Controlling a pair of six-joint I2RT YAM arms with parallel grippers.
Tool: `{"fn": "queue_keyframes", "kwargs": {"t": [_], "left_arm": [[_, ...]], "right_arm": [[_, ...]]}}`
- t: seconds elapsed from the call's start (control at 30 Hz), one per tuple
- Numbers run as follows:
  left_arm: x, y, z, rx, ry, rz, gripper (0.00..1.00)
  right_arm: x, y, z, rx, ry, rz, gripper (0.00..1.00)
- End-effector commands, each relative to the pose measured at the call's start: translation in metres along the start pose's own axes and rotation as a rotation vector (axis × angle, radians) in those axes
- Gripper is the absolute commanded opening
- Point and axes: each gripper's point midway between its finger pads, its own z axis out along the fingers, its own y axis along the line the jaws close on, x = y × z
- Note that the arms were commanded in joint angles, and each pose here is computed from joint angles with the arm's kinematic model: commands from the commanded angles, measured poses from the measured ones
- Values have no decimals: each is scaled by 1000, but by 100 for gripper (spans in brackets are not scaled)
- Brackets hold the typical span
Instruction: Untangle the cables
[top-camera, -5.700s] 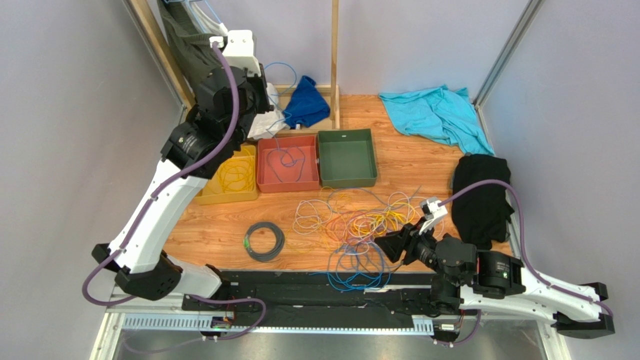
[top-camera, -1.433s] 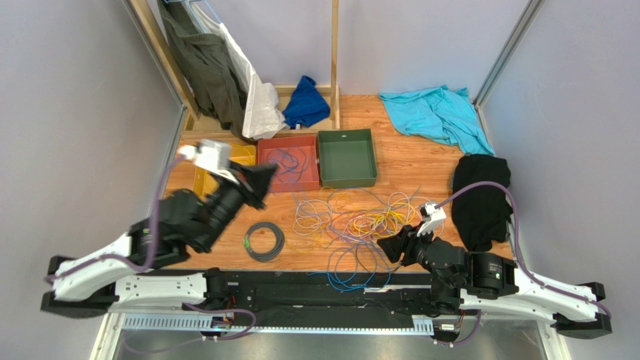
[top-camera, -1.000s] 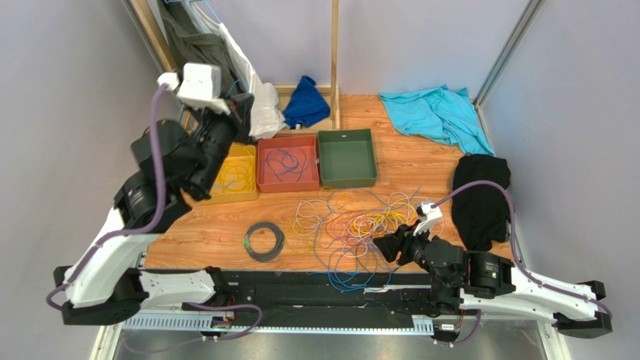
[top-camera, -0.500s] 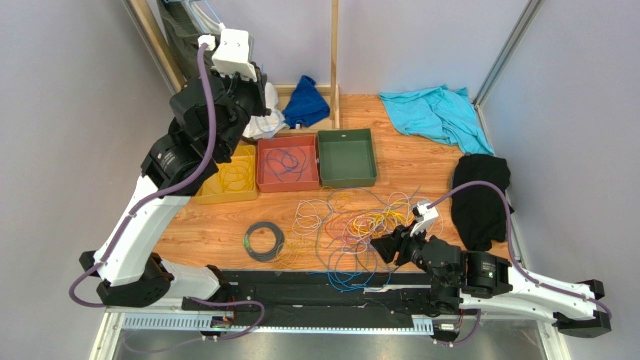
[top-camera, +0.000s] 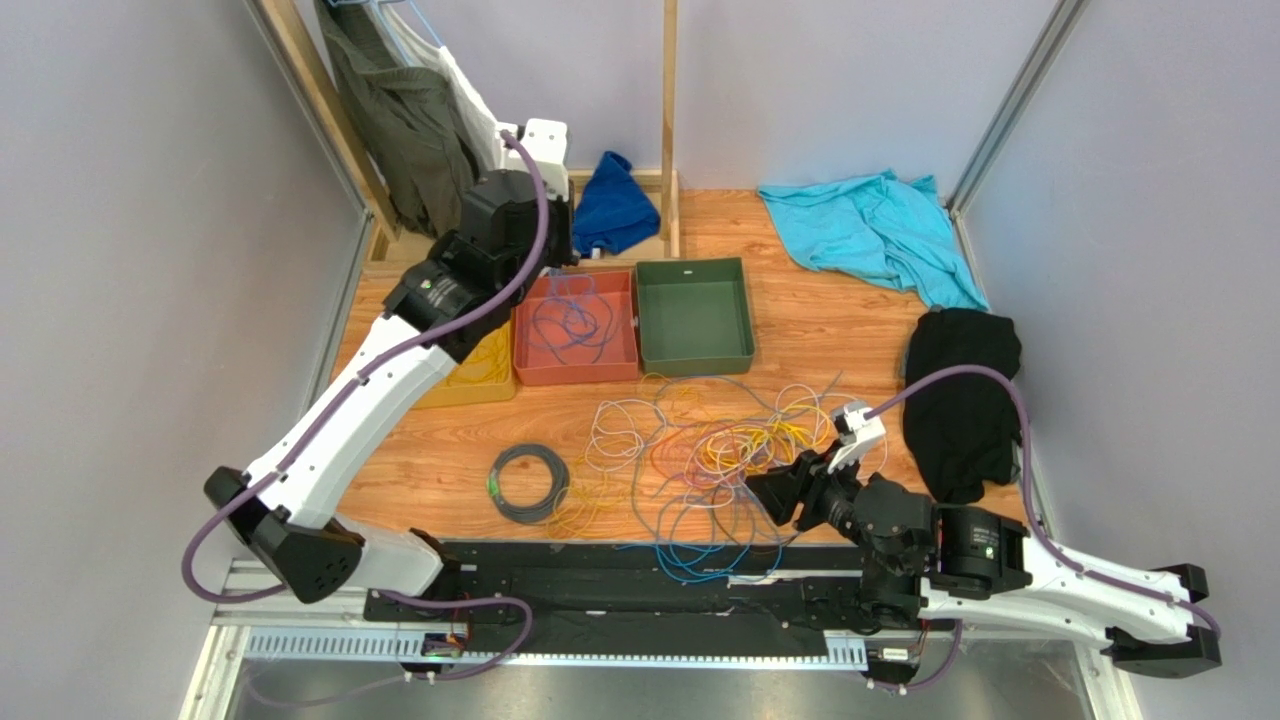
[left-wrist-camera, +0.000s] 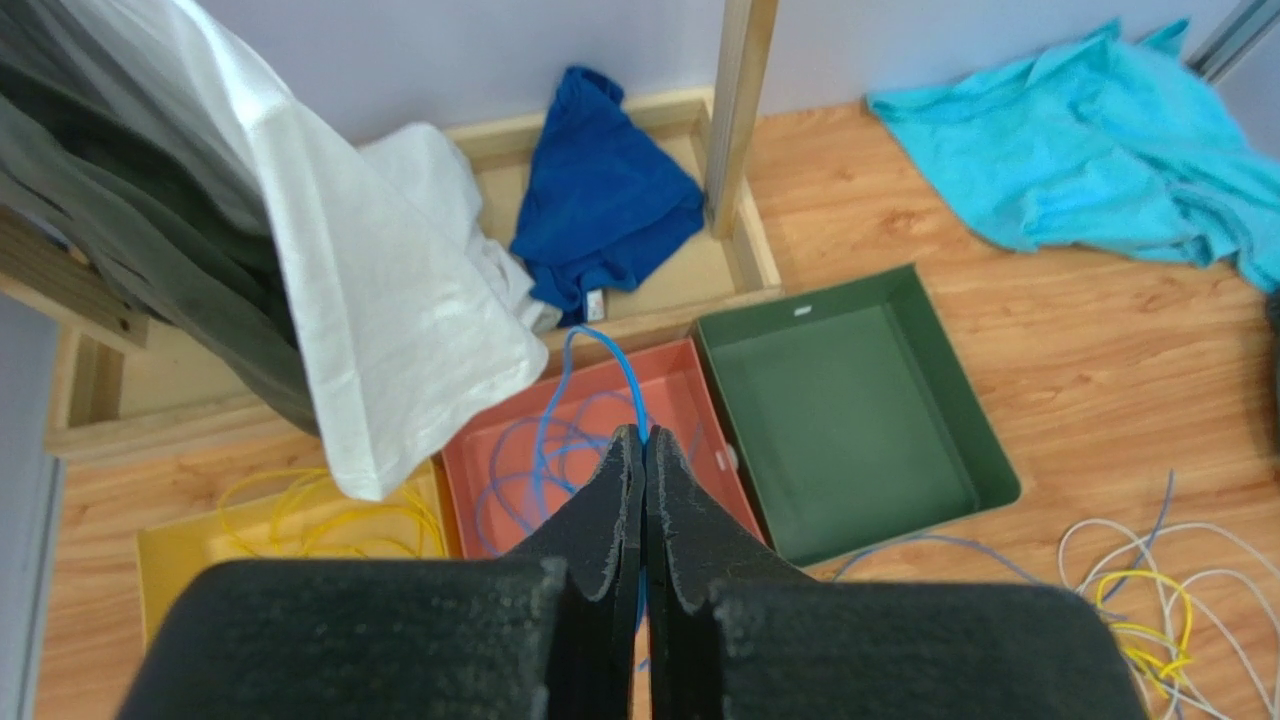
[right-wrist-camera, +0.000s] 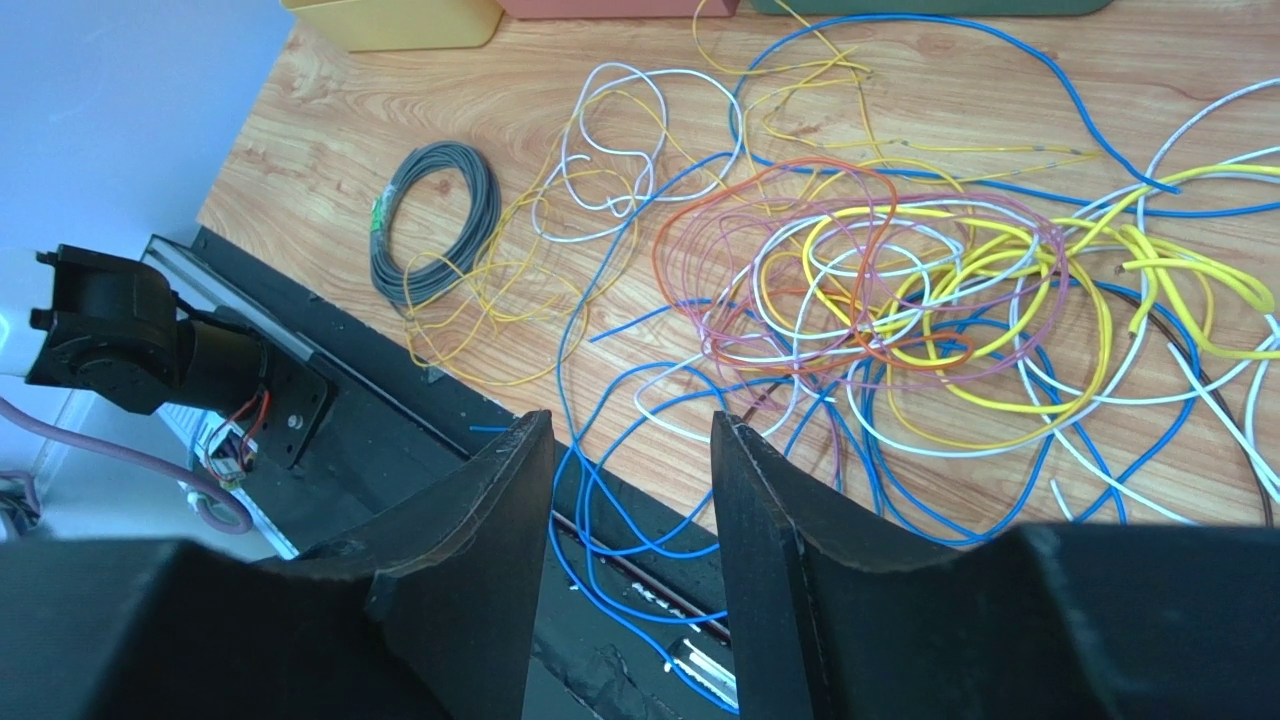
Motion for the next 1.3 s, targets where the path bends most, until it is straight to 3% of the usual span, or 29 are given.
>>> {"fn": "queue_keyframes", "kwargs": {"t": [0.0, 0.3, 0.33, 0.37, 0.4, 0.5, 0.57, 0.6, 0.83, 0.93, 0.97, 1.1, 1.27], "left_arm": [[29, -7, 33, 14, 36, -53, 0], [106, 12, 93, -38, 187, -110, 0], [111, 13, 96, -35, 200, -109, 5], [122, 14, 104, -43, 228, -103, 14], [125, 14, 106, -42, 239, -102, 41], [128, 12, 106, -33, 244, -103, 71], [123, 14, 99, -37, 227, -112, 81], [118, 15, 95, -37, 216, -116, 90], [77, 7, 16, 73, 88, -236, 91], [102, -34, -21, 217, 77, -257, 87], [129, -45, -26, 242, 105, -241, 86], [203, -129, -74, 473, 209, -212, 80], [269, -183, -105, 607, 259, -112, 79]], "right_arm": [[1, -7, 2, 26, -12, -27, 47], [5, -9, 9, 51, -3, -67, 47], [6, -9, 10, 56, -2, -73, 47], [7, -9, 11, 59, 2, -82, 47], [7, -9, 12, 62, 3, -86, 47], [7, -10, 13, 71, 4, -98, 47], [5, -9, 13, 74, 1, -100, 47], [5, -9, 13, 74, 1, -101, 47], [-6, -7, 9, 75, -27, -73, 49], [-9, -12, 10, 98, -54, -60, 54], [-11, -14, 10, 107, -64, -53, 56], [-12, -13, 9, 111, -65, -39, 56], [-16, -10, 2, 94, -50, -17, 53]]}}
